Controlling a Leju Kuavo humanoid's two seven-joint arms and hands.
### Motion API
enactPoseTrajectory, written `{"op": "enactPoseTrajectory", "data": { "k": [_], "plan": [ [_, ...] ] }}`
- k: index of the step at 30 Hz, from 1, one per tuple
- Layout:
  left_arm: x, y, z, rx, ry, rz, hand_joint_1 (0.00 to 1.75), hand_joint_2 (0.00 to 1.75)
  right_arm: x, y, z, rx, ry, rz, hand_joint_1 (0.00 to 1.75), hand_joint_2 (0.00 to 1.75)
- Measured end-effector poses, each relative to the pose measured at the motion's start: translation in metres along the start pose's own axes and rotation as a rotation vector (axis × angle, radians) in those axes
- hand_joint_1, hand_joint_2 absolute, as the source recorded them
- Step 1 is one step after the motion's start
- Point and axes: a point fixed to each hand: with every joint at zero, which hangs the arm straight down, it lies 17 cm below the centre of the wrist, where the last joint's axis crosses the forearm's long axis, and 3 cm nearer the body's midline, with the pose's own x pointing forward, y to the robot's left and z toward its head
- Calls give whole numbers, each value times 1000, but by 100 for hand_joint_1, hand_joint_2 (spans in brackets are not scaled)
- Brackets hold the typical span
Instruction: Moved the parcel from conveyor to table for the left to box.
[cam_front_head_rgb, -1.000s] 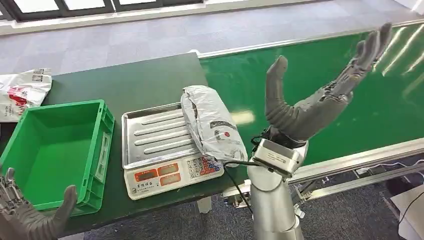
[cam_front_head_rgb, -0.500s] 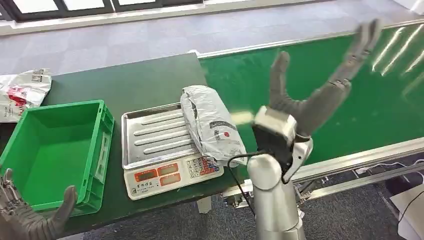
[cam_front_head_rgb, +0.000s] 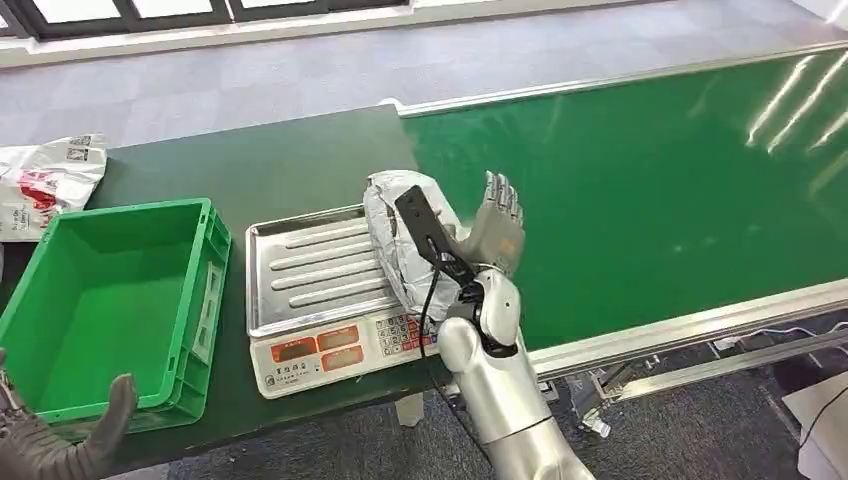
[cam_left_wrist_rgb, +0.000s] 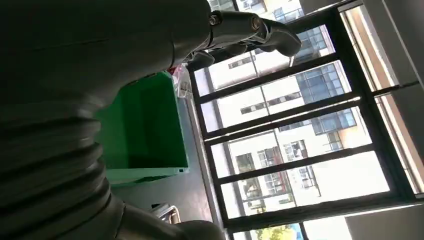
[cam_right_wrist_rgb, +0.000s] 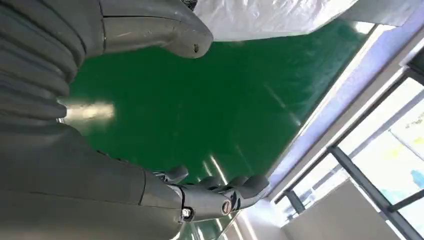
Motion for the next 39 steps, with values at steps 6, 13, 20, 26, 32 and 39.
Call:
{"op": "enactPoseTrajectory", "data": {
  "k": [6, 13, 20, 26, 32, 39],
  "plan": [
    [-2, 2, 0, 6, 6, 0, 0, 175, -9, 7, 0, 10, 32, 11, 0, 175],
    [-4, 5, 1, 10, 11, -7, 0, 175, -15, 12, 0, 18, 42, 23, 0, 175],
    [-6, 6, 1, 15, 18, 3, 0, 175, -21, 40, 2, 135, 60, 4, 0, 175],
    [-10, 3, 1, 7, 24, 13, 0, 175, -18, 71, 8, 260, 43, -32, 0, 175],
    [-12, 1, -1, 4, 23, 16, 0, 175, -20, 82, 8, 297, 49, -26, 0, 175],
    [-13, 0, -2, 2, 24, 17, 0, 175, -18, 95, 13, 336, 33, -48, 0, 175]
  ]
}}
